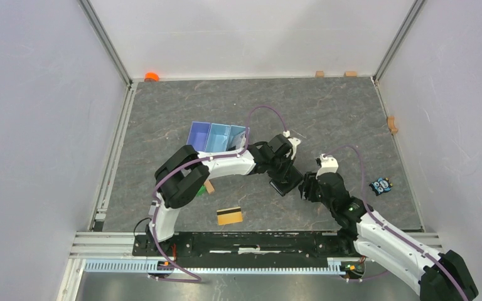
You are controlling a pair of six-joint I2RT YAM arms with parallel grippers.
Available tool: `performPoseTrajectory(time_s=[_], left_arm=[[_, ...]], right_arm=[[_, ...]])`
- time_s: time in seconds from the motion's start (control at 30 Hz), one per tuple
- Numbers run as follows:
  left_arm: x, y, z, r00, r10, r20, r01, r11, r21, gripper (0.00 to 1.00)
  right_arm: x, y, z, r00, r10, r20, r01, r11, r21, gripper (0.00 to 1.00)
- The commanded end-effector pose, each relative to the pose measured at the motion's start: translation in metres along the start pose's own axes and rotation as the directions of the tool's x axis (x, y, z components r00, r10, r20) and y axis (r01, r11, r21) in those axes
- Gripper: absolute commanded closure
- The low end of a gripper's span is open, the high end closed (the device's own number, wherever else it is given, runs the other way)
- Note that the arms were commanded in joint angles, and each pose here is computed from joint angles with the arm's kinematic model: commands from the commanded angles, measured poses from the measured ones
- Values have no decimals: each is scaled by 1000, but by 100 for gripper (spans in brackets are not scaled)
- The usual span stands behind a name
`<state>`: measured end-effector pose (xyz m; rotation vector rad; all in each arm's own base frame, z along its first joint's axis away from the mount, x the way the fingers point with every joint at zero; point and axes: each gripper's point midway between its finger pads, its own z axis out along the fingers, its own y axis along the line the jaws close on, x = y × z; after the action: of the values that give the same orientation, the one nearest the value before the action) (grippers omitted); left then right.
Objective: Put the credit cards into the card holder
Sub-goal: Close the card holder at the center of the board.
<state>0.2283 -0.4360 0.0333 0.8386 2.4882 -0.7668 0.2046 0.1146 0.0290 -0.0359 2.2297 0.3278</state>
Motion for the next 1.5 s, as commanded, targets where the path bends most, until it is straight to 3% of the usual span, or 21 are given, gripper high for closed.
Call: performPoseTrajectory(time_s=[0.0,0.17,0.47,0.67,0.9,1.2,1.47], left_arm=[[8,-23,-21,996,80,-33,-78,994,71,84],[-23,-36,-49,990,119,71,-125,989,81,72],[-17,-18,-45,989,126,80,-128,992,14,68],[-27,10,-47,978,152,143,-131,981,-146,62],[-35,15,-57,951,228,211,-188,963,-191,59],[-31,-1,-43,933,309,184,-289,949,-128,47],[-33,7,-33,921,355,162,-326,928,-178,52]], right_arm=[[-26,8,-6,998,8,57,-7,1000,-17,41],[-30,7,-9,997,16,74,-15,1000,-20,40],[-21,3,-8,997,30,71,-29,999,-14,40],[-15,4,-7,997,40,61,-38,999,-28,40],[-11,6,-5,998,45,50,-43,998,-40,39],[-6,7,-2,998,47,37,-45,998,-48,39],[-4,7,-1,998,47,33,-46,998,-49,39]])
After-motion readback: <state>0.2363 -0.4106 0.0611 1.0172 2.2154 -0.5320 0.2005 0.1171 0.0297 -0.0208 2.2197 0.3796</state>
